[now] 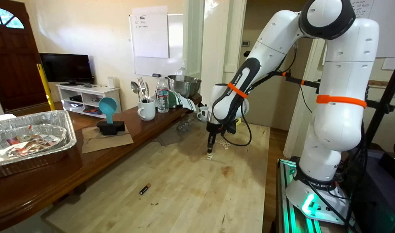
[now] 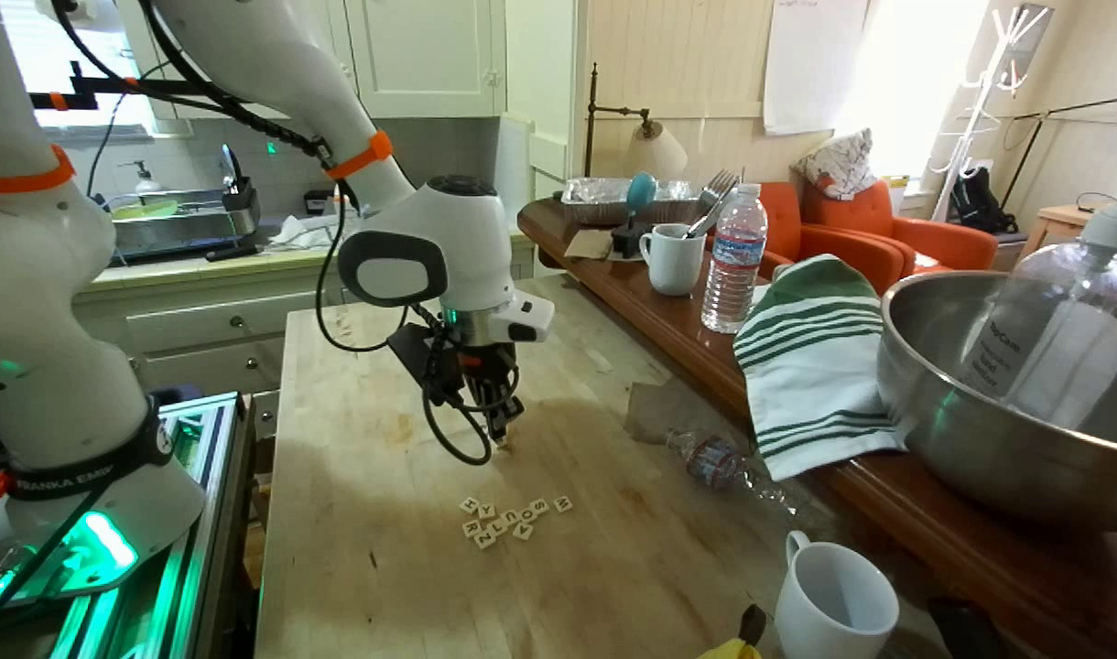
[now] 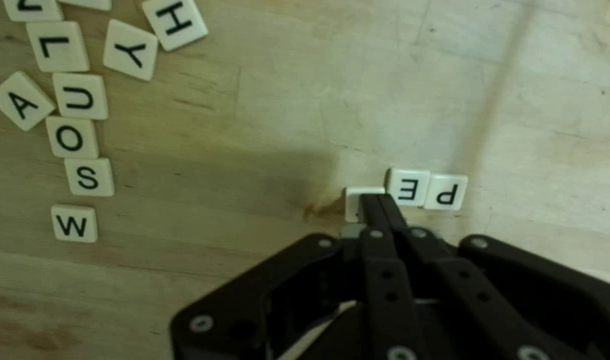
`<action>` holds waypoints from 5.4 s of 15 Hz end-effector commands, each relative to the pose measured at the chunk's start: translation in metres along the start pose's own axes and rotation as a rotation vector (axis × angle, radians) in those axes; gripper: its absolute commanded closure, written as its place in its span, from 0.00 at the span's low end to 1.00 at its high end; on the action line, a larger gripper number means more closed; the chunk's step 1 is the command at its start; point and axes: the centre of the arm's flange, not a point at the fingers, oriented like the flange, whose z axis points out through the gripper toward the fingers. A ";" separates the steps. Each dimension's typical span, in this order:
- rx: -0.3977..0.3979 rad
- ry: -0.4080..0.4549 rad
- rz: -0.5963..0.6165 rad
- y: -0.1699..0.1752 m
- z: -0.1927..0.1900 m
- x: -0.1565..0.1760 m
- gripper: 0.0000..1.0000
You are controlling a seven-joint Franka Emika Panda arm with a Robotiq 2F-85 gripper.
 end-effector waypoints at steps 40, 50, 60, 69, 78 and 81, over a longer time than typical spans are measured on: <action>-0.010 0.041 0.011 0.005 0.017 -0.018 1.00; -0.001 0.044 0.035 0.002 0.017 -0.020 1.00; 0.001 0.044 0.043 -0.001 0.017 -0.021 1.00; 0.002 0.065 0.047 0.002 0.000 -0.020 1.00; -0.001 0.097 0.059 0.000 -0.020 -0.018 1.00; 0.004 0.088 0.060 -0.005 -0.028 -0.022 0.73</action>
